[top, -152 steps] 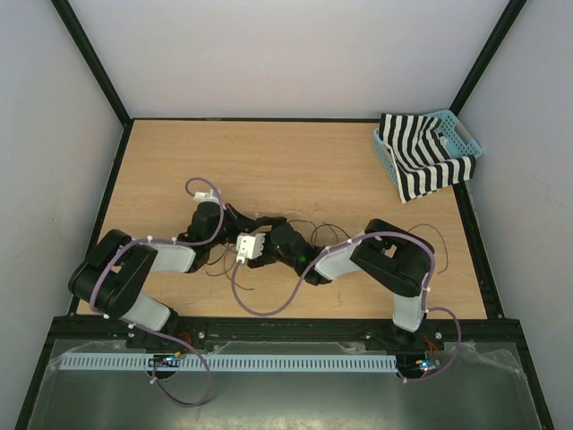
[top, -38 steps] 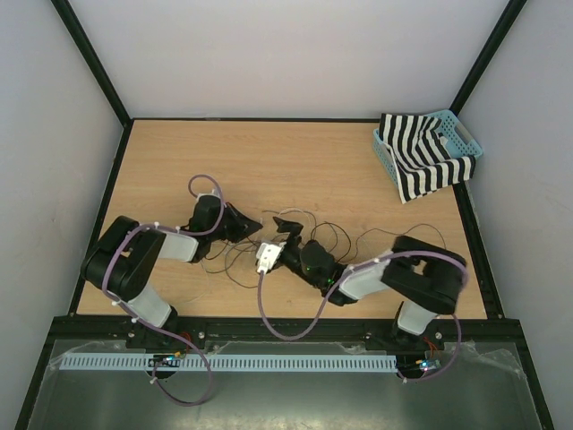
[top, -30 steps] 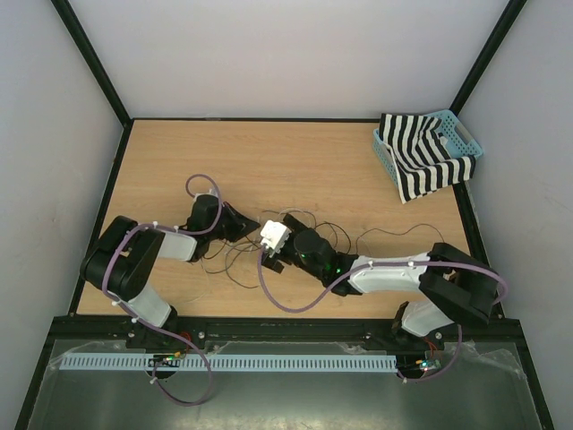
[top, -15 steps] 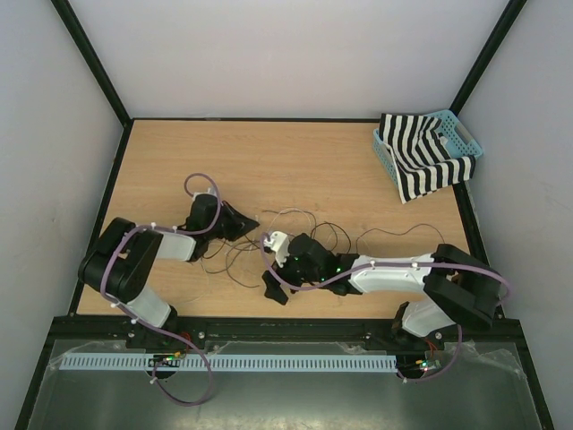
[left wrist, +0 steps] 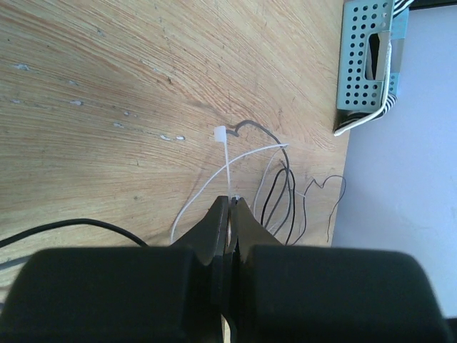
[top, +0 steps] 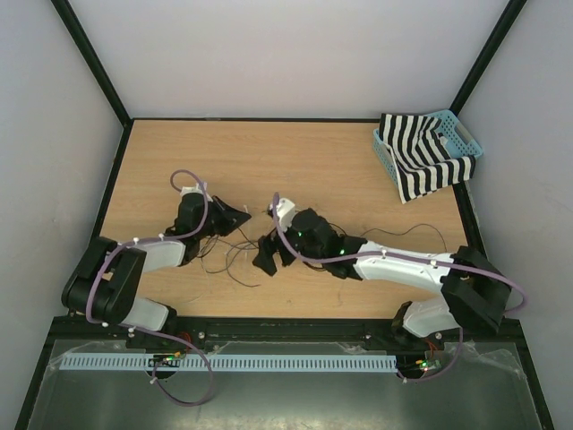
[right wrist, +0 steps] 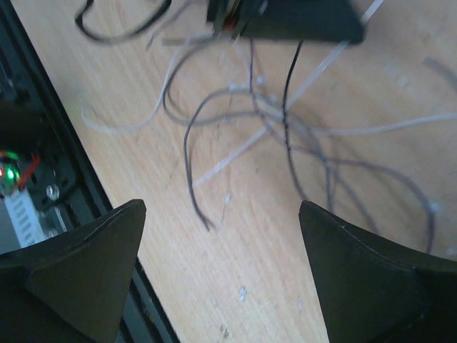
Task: Zip-tie the wires
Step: Adjust the ribbon.
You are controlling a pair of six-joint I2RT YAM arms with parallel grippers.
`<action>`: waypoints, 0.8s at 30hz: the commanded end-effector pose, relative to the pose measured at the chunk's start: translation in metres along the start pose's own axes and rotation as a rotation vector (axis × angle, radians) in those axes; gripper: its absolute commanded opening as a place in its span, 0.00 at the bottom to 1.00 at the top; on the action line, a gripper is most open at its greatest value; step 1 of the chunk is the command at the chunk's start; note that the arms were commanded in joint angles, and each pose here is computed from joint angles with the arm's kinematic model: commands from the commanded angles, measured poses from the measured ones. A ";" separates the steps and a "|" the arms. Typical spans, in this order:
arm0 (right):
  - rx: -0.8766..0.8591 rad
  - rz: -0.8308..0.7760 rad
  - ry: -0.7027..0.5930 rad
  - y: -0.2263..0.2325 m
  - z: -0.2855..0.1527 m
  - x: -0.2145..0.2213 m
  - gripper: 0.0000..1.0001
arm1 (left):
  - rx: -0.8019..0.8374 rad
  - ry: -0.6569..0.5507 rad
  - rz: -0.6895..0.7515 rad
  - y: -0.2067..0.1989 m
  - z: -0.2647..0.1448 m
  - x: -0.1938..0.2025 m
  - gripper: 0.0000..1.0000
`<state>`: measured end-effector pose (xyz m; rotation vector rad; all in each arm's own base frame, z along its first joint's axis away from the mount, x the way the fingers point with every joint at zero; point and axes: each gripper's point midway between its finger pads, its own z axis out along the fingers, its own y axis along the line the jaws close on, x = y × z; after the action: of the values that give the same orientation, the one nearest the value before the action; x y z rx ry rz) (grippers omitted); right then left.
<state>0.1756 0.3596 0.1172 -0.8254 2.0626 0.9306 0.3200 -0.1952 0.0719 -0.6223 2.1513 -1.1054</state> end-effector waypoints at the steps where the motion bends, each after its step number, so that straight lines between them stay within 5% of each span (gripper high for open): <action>1: 0.030 0.048 -0.134 -0.015 -0.004 -0.057 0.99 | 0.031 -0.018 0.043 -0.004 -0.010 -0.003 0.00; 8: -0.013 0.032 -0.172 -0.016 0.027 -0.086 1.00 | 0.053 -0.050 0.030 -0.009 -0.020 -0.010 0.00; 13: -0.029 0.053 -0.191 -0.024 0.044 -0.090 0.86 | 0.088 -0.062 0.040 -0.018 -0.027 -0.015 0.00; 24: -0.058 0.089 -0.188 -0.037 0.069 -0.070 0.74 | 0.123 -0.055 0.038 -0.024 -0.037 -0.014 0.00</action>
<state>0.2619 0.4035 0.1269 -0.6628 1.9703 1.0190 0.3102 -0.1788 0.1063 -0.5744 2.0428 -1.1528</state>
